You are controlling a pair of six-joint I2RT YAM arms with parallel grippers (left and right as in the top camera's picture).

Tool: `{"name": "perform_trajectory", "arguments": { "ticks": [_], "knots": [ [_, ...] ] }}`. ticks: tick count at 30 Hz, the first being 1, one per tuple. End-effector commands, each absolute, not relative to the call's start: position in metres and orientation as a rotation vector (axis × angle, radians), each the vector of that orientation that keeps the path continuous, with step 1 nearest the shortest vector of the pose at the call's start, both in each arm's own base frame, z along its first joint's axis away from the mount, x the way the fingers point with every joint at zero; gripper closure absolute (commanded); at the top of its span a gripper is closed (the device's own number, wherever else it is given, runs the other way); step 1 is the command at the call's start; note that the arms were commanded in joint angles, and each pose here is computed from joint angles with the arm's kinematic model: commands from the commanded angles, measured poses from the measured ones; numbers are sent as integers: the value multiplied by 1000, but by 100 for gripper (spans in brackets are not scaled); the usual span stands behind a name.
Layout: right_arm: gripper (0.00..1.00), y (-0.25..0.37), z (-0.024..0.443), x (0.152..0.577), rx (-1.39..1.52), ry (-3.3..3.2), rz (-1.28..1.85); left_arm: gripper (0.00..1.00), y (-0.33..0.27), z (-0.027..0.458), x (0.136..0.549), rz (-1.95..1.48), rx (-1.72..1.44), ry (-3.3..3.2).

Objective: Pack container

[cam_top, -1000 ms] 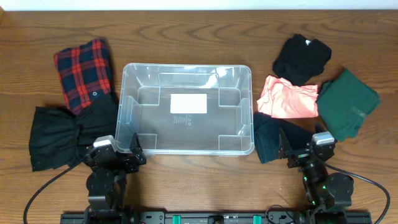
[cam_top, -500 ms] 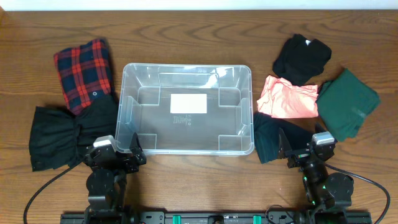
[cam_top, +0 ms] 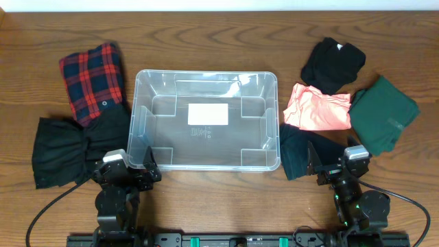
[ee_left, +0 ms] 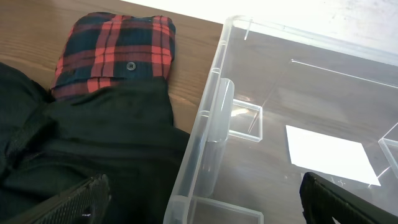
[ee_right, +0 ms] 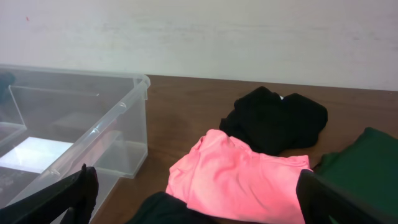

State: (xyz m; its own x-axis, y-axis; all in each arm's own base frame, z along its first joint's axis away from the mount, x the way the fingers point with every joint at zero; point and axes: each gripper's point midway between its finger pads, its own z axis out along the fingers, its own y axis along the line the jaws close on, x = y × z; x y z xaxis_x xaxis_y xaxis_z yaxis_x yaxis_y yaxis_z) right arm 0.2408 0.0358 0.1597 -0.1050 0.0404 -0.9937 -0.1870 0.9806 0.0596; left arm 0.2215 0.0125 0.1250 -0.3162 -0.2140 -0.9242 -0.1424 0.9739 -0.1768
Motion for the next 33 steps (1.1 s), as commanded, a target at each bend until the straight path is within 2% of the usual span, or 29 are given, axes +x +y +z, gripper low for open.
{"name": "perform_trajectory", "arguments": {
  "ticks": [1, 11, 15, 24, 33],
  "knots": [
    [1, 35, 159, 241, -98, 1666, 199, 2, 11, 112, 220, -61, -234, 1935],
    [1, 35, 159, 241, -98, 1666, 199, 2, 11, 114, 221, -114, -305, 1922],
    [1, 35, 159, 241, -98, 1666, 199, 2, -3, 131, 221, -214, -281, 1899],
    [1, 35, 159, 241, -98, 1666, 199, 2, 8, 208, 228, -141, -336, 1996],
    [1, 35, 159, 241, -98, 1666, 199, 2, 8, 299, 291, -87, -293, 2109]
  ]
}}
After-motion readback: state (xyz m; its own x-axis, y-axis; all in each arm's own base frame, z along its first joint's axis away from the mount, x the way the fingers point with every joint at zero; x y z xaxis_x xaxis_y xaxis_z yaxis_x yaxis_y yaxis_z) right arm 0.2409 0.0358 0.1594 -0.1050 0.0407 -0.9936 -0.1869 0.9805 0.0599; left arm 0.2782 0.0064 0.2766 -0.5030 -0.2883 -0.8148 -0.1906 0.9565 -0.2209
